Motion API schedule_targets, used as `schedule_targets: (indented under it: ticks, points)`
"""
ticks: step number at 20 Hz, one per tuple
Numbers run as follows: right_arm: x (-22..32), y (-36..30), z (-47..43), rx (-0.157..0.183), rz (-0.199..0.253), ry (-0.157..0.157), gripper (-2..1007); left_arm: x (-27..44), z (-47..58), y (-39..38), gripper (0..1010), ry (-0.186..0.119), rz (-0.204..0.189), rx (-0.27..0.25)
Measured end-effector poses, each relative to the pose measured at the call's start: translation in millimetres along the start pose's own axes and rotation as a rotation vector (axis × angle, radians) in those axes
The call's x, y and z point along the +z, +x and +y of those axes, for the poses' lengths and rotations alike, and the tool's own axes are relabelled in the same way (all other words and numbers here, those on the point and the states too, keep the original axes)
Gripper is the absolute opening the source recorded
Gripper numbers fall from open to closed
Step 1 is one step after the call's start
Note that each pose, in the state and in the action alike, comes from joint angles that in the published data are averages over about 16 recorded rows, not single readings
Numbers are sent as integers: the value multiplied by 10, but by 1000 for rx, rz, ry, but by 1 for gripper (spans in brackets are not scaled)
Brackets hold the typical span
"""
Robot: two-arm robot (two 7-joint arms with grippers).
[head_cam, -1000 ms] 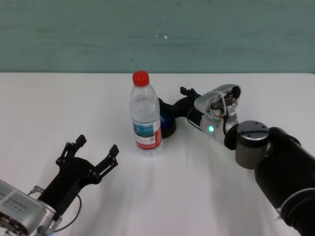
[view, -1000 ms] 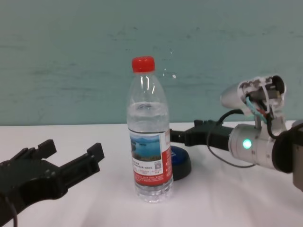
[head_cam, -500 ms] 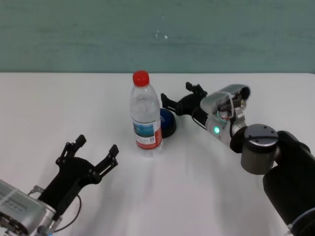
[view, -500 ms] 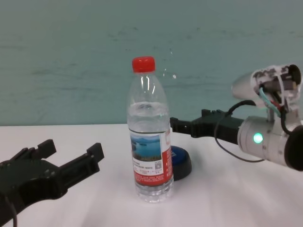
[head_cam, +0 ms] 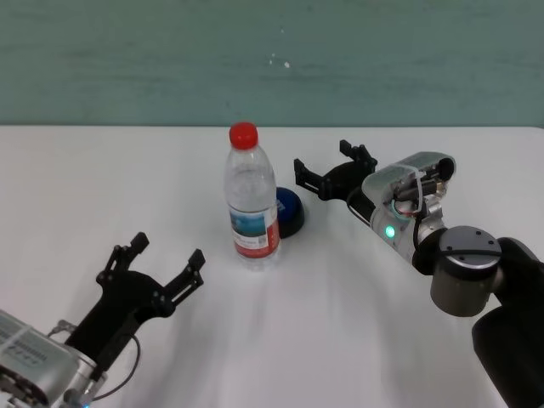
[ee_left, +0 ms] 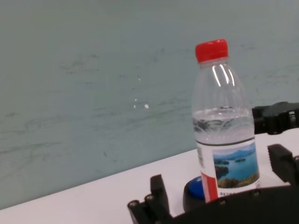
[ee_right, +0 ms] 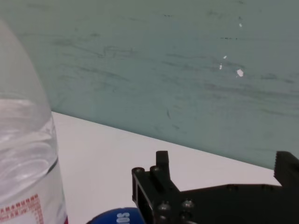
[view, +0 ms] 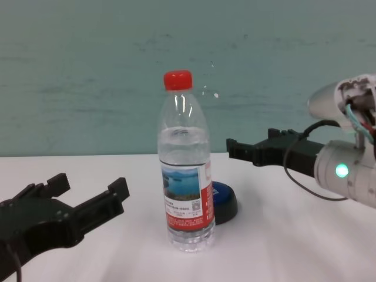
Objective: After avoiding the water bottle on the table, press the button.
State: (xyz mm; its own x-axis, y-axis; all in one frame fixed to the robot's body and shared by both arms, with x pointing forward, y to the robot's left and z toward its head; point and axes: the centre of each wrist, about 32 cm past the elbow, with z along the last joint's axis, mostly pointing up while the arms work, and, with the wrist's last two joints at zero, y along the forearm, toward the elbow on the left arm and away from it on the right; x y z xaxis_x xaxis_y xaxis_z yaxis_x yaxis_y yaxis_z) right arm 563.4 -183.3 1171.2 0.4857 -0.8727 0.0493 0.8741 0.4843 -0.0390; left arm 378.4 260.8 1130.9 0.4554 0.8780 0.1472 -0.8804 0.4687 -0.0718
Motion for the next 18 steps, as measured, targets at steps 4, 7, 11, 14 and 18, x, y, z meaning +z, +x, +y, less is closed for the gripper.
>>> schedule_targets:
  ticks: [4,7,11,14,18]
  points:
    - [9,-30,-99,-20,-3,10,1004,0,0,0,1010,0,0,0]
    - [10,-59,-168,-35,-4,17,1004,0,0,0,1010,0,0,0]
    - [4,-105,-265,-55,-2,29,1004,0,0,0,1010,0,0,0]
    - [-4,-149,-338,-69,1,40,1004,0,0,0,1010,0,0,0]
    - [-17,-209,-434,-91,4,52,1004,0,0,0,1010,0,0,0]
